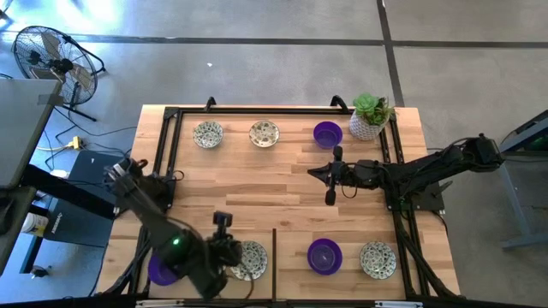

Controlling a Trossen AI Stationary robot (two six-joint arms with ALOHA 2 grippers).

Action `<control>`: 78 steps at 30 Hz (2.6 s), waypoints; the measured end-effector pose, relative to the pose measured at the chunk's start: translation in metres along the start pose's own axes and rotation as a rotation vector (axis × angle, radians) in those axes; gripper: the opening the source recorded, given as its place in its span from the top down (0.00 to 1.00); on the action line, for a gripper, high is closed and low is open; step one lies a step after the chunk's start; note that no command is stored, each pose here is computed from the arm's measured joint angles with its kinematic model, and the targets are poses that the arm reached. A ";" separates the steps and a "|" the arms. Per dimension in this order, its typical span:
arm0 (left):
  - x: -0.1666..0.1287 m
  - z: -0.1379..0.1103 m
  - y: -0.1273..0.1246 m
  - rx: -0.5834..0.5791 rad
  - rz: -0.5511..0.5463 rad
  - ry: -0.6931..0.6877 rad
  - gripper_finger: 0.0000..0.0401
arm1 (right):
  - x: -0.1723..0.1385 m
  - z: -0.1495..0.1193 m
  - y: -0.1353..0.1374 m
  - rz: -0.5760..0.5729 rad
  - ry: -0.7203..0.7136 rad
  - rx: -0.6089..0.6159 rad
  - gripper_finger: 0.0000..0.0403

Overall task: Pick & Place Mini bowls
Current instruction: Stack the top blue patterned bowl on top of the other blue patterned bowl on the shelf

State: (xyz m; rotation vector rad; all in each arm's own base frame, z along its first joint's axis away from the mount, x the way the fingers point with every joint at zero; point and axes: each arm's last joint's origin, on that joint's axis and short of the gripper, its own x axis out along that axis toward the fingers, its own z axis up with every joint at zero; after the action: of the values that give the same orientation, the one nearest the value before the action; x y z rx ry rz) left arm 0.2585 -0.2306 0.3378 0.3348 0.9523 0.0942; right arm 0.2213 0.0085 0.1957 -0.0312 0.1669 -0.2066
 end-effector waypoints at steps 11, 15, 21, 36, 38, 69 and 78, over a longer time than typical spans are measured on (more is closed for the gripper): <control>0.036 -0.045 0.057 -0.135 -0.081 -0.195 1.00 | 0.000 0.000 0.000 0.000 0.000 -0.007 1.00; 0.036 -0.067 0.100 -0.273 -0.041 -0.262 1.00 | 0.000 0.001 -0.001 -0.006 -0.011 -0.021 1.00; 0.044 -0.095 0.170 -0.485 0.120 -0.183 1.00 | 0.000 0.003 -0.001 -0.019 -0.029 -0.043 1.00; 0.090 -0.150 0.293 -0.656 0.101 0.115 1.00 | 0.000 0.004 -0.001 -0.020 -0.035 -0.097 1.00; 0.098 -0.156 0.299 -0.613 0.046 0.154 1.00 | 0.000 0.004 -0.001 -0.020 -0.035 -0.097 1.00; 0.166 -0.225 0.305 -0.566 0.204 0.453 0.51 | 0.000 0.002 -0.001 -0.006 -0.020 -0.060 1.00; 0.178 -0.238 0.298 -0.554 0.170 0.497 0.78 | 0.000 0.002 -0.001 -0.006 -0.020 -0.064 1.00</control>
State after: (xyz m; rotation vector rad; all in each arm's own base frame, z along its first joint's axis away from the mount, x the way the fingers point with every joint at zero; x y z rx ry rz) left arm 0.1890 0.1474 0.1675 -0.1329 1.3378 0.6061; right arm 0.2216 0.0080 0.1977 -0.0972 0.1535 -0.2072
